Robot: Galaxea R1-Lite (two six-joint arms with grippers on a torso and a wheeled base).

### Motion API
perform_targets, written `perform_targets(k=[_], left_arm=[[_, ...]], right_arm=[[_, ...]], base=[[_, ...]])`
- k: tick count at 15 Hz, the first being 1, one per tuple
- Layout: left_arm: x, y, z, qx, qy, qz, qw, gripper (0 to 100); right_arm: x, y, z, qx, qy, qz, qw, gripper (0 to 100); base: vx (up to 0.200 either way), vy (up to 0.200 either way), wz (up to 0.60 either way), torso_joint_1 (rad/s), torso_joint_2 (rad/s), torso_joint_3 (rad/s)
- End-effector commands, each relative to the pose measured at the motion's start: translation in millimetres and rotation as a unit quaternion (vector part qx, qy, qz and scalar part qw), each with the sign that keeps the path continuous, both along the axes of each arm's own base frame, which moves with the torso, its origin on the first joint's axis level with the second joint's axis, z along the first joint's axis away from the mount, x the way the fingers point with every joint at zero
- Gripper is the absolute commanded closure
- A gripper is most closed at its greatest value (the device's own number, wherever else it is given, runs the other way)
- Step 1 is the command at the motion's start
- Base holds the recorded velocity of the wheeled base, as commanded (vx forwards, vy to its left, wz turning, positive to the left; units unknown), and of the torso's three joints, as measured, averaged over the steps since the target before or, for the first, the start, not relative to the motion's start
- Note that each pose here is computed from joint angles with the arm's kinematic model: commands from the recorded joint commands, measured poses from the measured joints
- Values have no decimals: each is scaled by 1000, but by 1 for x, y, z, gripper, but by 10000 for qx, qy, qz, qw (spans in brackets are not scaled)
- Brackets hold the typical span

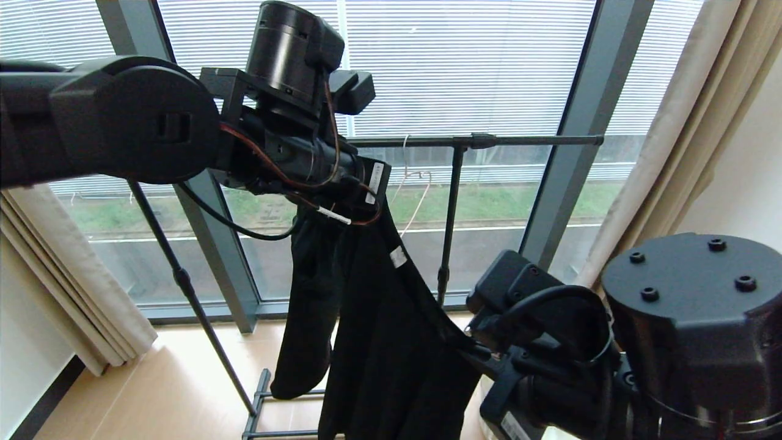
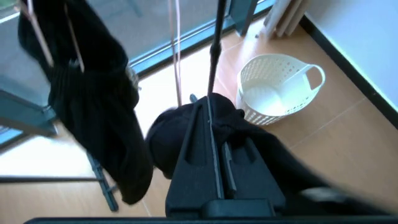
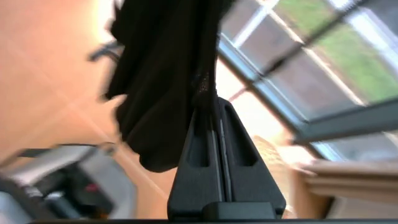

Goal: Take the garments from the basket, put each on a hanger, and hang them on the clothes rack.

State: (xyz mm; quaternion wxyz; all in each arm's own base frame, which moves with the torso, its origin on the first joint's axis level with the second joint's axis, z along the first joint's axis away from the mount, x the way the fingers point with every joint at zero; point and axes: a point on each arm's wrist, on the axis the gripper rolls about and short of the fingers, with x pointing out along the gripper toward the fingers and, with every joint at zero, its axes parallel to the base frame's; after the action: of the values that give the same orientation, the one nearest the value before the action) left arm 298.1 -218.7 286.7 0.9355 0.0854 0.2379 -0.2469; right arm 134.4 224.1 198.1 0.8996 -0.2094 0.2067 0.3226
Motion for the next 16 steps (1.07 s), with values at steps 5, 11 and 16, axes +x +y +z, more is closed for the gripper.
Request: perform_targets(k=[5, 11, 16], left_arm=[[1, -22, -4, 53, 1, -249, 9997, 100], [-5, -6, -7, 243, 112, -177, 9995, 100], [-27, 20, -14, 423, 328, -93, 9985, 100]], right_arm=[[-4, 60, 0, 707, 483, 10, 9963, 100], [-2, 8, -3, 546, 480, -405, 9965, 100], [55, -58, -13, 13, 216, -1710, 9850, 100]], base=[[0, 0, 0, 0, 0, 0], [0, 0, 0, 0, 0, 0], [0, 0, 0, 0, 0, 0]])
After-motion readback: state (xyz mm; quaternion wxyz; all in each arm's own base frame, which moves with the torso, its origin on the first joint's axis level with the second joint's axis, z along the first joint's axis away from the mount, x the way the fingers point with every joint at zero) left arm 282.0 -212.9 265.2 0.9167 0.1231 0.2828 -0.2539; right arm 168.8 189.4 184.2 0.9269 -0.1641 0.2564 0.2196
